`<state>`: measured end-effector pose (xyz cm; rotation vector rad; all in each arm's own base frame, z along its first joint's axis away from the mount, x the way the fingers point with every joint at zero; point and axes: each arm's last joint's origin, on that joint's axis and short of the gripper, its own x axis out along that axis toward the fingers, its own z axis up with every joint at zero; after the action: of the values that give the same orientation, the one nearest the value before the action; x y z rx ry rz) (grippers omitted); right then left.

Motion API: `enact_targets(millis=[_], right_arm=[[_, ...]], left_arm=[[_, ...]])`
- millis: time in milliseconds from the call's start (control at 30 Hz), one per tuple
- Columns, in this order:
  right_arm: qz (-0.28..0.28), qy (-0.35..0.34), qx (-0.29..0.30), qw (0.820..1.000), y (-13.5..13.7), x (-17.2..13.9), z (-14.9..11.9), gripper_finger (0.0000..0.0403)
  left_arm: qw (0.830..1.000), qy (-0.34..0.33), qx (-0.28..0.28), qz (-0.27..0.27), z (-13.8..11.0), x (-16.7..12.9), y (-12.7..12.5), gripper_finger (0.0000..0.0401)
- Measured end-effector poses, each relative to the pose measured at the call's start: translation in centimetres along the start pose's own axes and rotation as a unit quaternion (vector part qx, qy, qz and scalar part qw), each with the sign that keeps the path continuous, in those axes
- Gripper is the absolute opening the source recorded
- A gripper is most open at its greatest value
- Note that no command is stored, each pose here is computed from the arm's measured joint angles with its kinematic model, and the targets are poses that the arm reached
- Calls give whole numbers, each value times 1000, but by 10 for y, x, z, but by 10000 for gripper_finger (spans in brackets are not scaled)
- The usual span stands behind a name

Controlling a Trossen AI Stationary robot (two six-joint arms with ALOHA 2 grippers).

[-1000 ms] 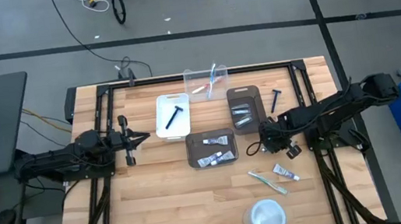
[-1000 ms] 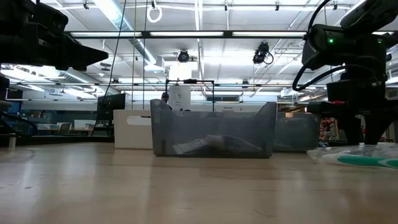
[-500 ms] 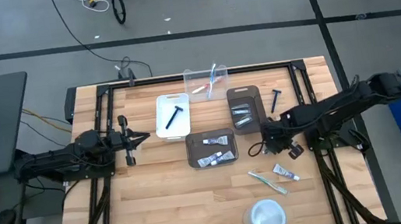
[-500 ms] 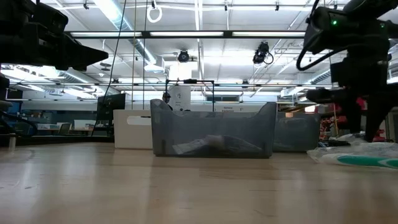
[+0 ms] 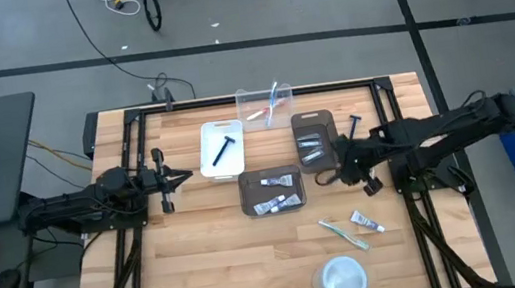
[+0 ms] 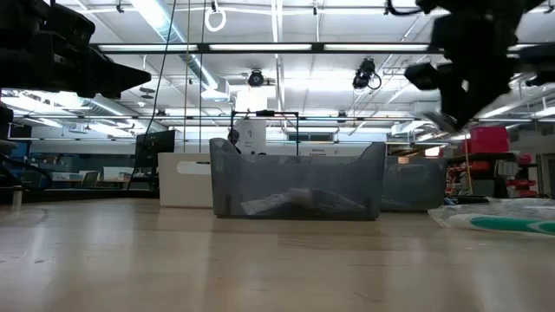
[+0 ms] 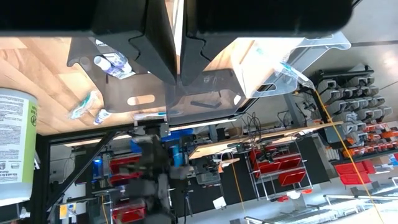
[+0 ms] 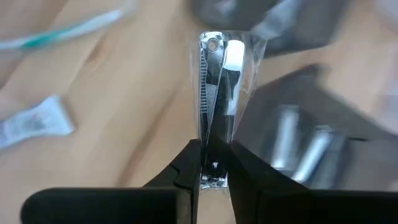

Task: Pick & Place Travel size toiletries
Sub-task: Put the silver nail cutter into the top black bin

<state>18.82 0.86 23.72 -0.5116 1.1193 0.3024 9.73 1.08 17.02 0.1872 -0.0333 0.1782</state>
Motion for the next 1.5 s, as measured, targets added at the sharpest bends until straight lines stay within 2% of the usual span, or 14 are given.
enact_targets(millis=[300, 533, 733, 933, 1500], right_arm=[[-62, -41, 38, 997, -33, -33, 12, 60], [-85, -33, 84, 992, -51, -36, 1, 60], [-98, 1, 158, 983, -73, -28, -16, 60], [-94, 37, 207, 973, -94, -14, -31, 60], [-43, 83, 227, 969, -109, 25, -36, 60]], left_arm=[[1000, -2, 0, 0, 0, 0, 0, 27], [1000, -2, 0, 0, 0, 0, 0, 27], [1000, -2, 0, 0, 0, 0, 0, 27], [1000, -1, 0, 0, 0, 0, 0, 27], [1000, -1, 0, 0, 0, 0, 0, 27]])
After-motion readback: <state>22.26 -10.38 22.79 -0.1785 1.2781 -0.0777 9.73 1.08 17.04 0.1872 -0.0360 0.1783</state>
